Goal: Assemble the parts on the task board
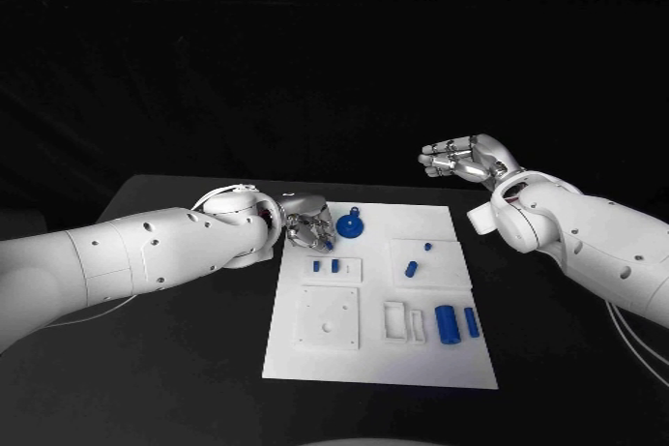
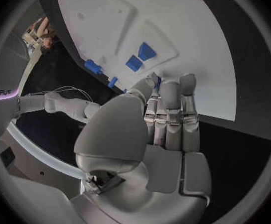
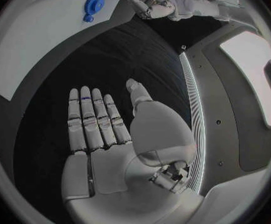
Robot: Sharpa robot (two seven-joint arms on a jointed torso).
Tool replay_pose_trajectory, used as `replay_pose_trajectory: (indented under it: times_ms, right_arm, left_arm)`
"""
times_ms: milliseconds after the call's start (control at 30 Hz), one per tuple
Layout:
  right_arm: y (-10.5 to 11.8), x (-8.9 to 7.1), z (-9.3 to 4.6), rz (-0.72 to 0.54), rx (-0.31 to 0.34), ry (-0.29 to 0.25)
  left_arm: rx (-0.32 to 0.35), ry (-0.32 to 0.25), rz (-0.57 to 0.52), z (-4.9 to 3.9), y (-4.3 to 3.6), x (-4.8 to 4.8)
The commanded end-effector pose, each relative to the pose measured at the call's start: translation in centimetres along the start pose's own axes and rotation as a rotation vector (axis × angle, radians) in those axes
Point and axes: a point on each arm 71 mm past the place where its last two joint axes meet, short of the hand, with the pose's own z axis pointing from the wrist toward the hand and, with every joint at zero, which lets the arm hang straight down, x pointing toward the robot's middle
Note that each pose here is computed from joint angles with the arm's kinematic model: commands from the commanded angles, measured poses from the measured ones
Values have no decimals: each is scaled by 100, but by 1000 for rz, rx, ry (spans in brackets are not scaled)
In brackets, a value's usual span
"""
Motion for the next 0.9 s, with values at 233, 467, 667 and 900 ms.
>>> replay_pose_trajectory:
  times_ms: [233,467,667,900]
  right_arm:
    - [8,14,-3,-4,-7,11]
    - [7,17,-3,-3,-6,14]
    - [6,19,-3,-3,-6,16]
    - [-2,36,-2,0,-4,20]
  left_arm:
    - [1,27,2,18,-9,58]
    - [5,35,4,36,-27,83]
    - [7,45,6,52,-48,103]
    - [-8,76,22,65,-48,129]
